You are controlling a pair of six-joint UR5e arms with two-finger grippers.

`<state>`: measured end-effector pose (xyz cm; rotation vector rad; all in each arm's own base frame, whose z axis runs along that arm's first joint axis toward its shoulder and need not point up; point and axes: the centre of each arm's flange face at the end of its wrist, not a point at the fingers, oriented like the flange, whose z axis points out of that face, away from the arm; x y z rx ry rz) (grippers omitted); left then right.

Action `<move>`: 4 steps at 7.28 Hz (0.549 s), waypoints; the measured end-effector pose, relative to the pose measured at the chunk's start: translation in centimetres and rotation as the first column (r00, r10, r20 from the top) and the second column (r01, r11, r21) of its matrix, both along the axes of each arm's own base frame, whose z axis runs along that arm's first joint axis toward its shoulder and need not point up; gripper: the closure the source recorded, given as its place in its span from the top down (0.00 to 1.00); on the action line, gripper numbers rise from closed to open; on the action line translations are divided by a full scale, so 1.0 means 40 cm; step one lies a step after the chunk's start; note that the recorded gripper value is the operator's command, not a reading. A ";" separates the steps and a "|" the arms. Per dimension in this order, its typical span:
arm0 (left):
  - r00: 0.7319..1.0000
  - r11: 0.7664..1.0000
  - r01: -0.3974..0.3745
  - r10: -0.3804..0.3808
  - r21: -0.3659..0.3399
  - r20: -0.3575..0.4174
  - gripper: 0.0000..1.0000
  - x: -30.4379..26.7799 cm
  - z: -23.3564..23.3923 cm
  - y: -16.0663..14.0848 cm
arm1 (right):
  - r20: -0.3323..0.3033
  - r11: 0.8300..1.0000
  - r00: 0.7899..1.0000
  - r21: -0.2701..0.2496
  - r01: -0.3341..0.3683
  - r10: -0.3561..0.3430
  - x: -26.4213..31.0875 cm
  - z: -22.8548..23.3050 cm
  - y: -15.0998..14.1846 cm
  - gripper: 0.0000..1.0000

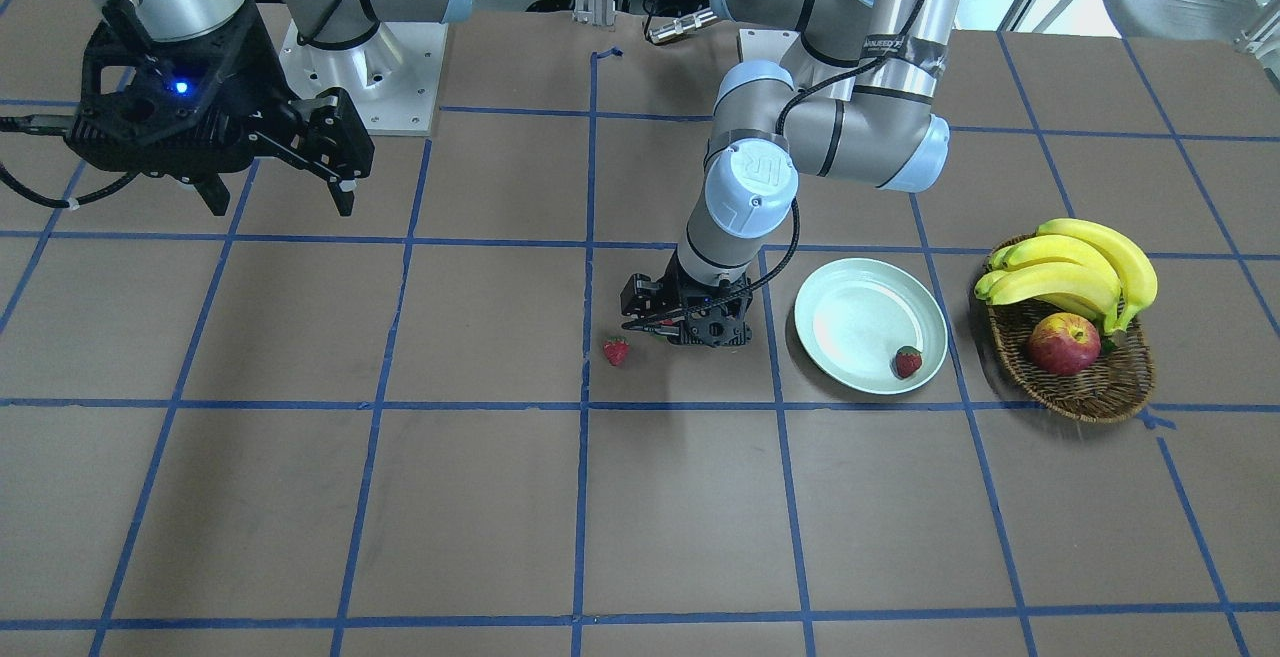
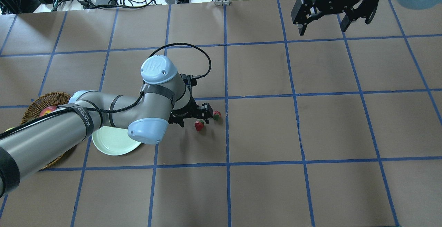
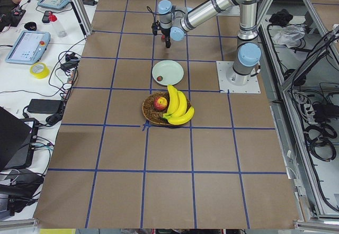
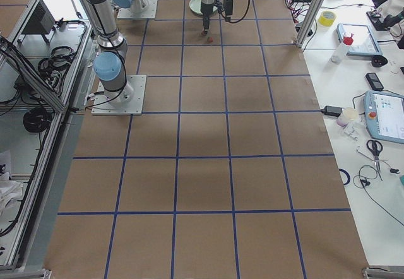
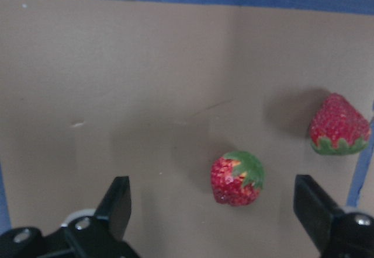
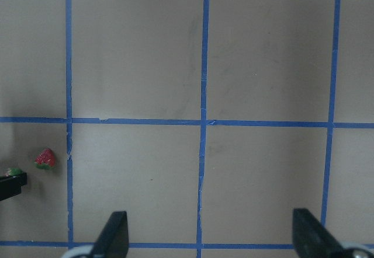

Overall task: Collect all strawberries into plate
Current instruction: 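Reach the left gripper to the next strawberry and grasp it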

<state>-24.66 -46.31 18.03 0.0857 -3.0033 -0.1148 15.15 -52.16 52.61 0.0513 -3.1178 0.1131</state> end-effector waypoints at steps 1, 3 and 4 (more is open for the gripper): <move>1.000 1.000 0.000 0.000 0.004 -0.003 0.00 -0.002 -0.006 -0.001 | 0.000 1.000 1.000 0.001 0.000 0.000 0.000 0.000 0.000 1.00; 1.000 1.000 0.003 -0.003 0.001 -0.004 0.00 -0.001 -0.005 -0.006 | -0.001 1.000 1.000 0.003 0.000 0.000 0.000 -0.001 0.001 1.00; 1.000 1.000 0.008 -0.008 -0.020 -0.003 0.00 0.005 0.017 -0.021 | -0.001 1.000 1.000 0.003 0.000 0.000 0.000 -0.003 0.000 1.00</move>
